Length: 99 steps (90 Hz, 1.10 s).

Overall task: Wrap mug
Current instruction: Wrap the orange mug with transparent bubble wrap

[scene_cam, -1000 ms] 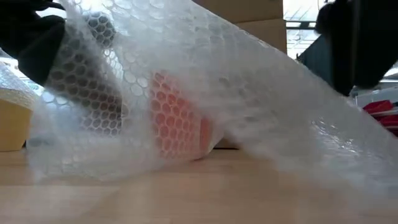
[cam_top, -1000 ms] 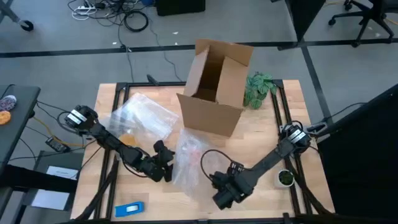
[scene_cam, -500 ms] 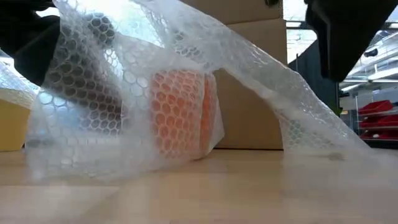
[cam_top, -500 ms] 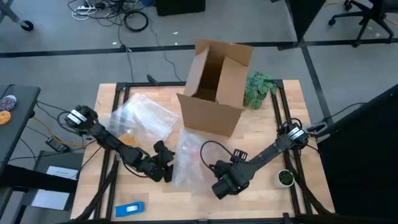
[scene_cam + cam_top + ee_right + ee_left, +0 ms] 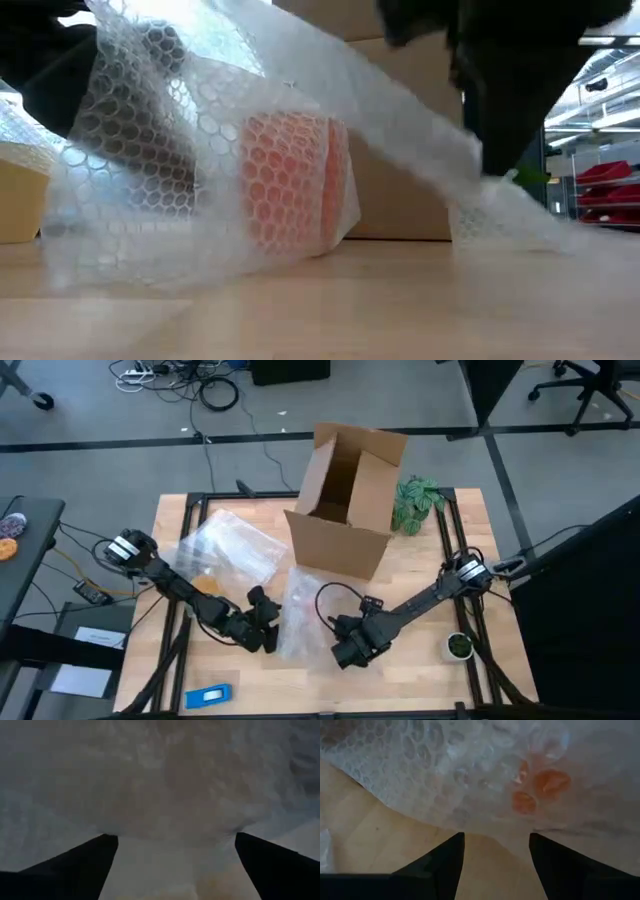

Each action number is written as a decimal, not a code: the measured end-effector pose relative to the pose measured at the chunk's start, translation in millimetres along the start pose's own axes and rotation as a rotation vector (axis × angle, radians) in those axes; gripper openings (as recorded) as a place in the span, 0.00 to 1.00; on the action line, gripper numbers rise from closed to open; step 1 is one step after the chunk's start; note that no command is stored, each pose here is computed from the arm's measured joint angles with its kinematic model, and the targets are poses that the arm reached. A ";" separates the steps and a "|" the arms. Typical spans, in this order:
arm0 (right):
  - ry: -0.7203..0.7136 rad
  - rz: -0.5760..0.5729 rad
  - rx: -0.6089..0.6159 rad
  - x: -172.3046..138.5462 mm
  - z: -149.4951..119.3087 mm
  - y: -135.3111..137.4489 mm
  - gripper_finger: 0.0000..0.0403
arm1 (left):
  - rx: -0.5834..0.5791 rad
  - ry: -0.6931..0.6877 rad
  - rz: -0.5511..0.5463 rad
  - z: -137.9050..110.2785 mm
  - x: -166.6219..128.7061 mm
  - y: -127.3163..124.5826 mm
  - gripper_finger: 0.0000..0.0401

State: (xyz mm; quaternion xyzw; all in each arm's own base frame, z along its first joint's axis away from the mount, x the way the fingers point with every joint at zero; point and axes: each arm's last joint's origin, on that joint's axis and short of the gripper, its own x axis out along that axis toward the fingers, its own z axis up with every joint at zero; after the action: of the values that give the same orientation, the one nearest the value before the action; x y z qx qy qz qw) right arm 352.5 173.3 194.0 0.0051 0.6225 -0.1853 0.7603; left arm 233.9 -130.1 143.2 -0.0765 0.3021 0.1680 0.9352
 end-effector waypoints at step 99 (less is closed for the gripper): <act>-0.411 0.061 -0.140 -100.6 64.2 -14.1 0.00 | 0.016 0.001 -0.013 0.5 0.0 -0.8 0.52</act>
State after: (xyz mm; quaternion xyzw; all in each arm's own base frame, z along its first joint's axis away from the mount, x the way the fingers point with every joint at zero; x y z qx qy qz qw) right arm 393.4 172.6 307.0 -0.0666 0.4656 -0.1158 0.8749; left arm 234.4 -130.8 143.6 -0.0711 0.3035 0.1595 0.9367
